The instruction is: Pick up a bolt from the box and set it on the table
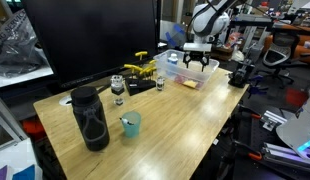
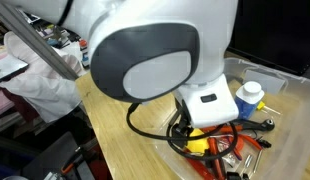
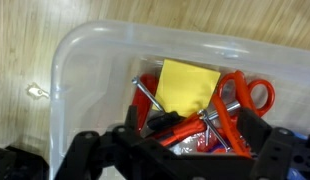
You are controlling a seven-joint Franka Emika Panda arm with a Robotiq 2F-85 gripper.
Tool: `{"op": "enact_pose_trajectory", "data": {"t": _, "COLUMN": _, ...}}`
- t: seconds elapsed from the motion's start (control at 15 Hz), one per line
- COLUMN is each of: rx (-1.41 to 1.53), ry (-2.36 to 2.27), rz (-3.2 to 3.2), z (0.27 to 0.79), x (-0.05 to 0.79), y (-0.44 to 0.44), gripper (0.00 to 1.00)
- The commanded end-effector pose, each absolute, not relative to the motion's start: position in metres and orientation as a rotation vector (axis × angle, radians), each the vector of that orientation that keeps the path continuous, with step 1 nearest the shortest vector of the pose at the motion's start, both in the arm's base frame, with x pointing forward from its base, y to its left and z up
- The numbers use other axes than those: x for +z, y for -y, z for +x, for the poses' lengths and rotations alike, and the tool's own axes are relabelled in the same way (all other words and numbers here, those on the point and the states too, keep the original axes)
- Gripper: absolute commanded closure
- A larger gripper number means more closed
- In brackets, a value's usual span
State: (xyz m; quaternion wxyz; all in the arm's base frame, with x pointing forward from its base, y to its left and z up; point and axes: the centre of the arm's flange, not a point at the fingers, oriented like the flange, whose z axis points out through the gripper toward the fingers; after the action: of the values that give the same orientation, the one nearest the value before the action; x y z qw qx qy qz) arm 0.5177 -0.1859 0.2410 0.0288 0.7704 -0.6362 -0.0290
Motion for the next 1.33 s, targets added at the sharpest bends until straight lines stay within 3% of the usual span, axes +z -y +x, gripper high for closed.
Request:
{"op": "enact_pose_trajectory", "data": {"t": 0.0, "rx": -0.092, "ry": 1.985, "rz": 2.418, "z": 0.525, "x": 0.222, "y": 0.200, "gripper": 0.00}}
{"op": "enact_pose_trajectory", "data": {"t": 1.27, "rx": -0.159, "ry": 1.750, "rz": 2.529, "z": 0.513, "x": 0.184, "y": 0.223, "gripper": 0.00}}
